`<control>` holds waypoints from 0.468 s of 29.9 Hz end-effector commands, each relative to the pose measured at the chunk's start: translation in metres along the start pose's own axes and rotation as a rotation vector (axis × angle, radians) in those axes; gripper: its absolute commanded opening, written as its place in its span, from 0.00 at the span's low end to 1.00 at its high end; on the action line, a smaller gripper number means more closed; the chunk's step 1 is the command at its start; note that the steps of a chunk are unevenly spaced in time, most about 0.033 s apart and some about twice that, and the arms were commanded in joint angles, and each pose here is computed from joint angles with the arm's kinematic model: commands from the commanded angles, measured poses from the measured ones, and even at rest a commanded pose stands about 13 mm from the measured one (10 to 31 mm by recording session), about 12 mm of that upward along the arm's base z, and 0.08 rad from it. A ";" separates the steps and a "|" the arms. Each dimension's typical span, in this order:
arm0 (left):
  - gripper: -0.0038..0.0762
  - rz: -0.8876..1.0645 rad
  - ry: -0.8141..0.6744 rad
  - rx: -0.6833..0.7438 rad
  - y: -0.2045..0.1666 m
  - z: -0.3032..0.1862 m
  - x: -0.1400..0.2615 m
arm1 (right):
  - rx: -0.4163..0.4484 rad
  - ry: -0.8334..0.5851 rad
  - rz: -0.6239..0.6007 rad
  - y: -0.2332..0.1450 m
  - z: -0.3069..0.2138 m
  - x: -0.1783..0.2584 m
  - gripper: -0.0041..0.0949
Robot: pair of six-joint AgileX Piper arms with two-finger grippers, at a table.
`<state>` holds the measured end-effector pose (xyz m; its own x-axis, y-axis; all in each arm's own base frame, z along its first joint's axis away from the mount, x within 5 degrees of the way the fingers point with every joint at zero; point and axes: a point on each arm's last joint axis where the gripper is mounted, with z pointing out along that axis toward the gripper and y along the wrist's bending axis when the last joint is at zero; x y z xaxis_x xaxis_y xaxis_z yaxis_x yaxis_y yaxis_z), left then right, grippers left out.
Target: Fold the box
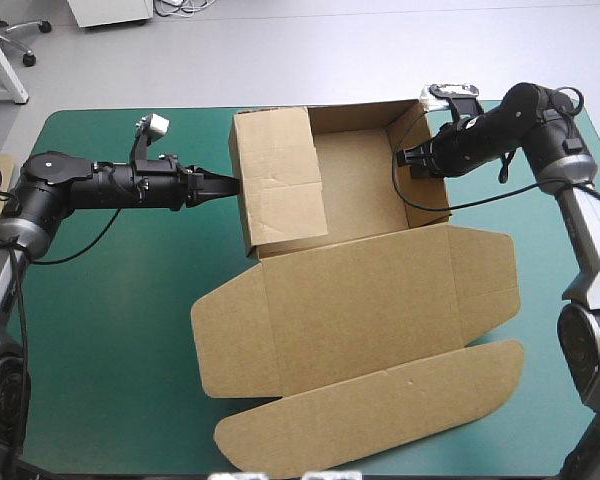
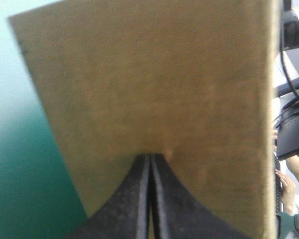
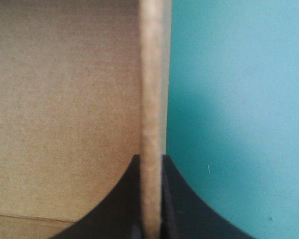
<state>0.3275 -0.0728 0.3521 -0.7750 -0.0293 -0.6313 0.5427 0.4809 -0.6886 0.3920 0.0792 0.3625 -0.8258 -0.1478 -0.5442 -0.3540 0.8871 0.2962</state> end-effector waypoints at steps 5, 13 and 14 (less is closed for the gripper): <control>0.03 0.044 -0.019 0.147 -0.040 -0.006 -0.004 | -0.032 -0.092 -0.004 0.016 -0.023 -0.008 0.02; 0.10 0.029 -0.009 0.147 -0.045 -0.006 -0.003 | -0.031 -0.080 -0.012 0.018 -0.022 -0.007 0.02; 0.13 0.033 -0.010 0.146 -0.046 -0.007 -0.003 | -0.031 -0.080 -0.012 0.018 -0.022 -0.007 0.02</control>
<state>0.3232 -0.0824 0.3564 -0.7824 -0.0284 -0.6221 0.5433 0.4572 -0.7041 0.3936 0.0812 0.3569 -0.8343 -0.1651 -0.5260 -0.3519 0.8939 0.2776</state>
